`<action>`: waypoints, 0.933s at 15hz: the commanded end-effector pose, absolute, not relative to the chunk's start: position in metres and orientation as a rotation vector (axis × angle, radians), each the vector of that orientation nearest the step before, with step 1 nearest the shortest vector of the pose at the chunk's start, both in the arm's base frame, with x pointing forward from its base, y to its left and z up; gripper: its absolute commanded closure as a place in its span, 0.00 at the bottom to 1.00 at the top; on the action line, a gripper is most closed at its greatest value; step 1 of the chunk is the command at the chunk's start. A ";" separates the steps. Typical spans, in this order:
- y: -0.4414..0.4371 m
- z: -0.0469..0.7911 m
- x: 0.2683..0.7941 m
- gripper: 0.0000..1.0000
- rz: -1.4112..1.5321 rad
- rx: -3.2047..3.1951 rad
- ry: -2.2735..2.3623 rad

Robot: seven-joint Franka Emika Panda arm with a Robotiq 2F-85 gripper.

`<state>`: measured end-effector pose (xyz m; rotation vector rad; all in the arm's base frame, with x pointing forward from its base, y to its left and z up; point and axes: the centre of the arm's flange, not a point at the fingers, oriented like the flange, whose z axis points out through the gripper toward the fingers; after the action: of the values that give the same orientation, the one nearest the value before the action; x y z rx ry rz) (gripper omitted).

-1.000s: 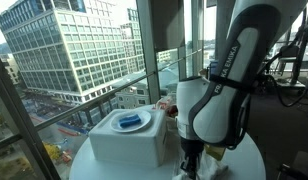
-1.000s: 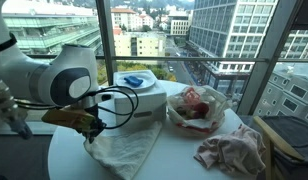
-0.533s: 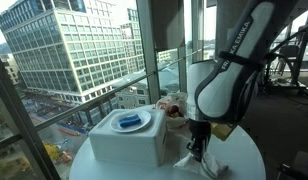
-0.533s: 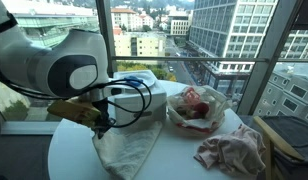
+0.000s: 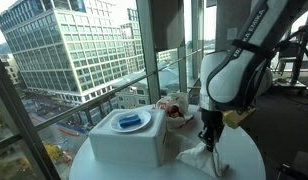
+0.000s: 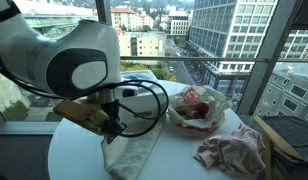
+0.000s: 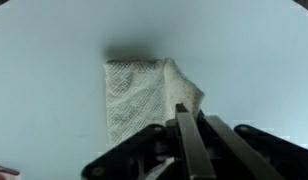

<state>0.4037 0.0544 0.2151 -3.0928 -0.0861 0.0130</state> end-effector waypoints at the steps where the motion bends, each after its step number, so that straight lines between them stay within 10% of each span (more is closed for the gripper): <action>1: 0.060 0.218 0.399 0.95 0.023 -3.067 -0.145; 14: 0.161 0.141 0.423 0.98 0.211 -2.966 -0.521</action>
<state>0.4032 0.1457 0.1657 -2.9942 -0.4720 0.1723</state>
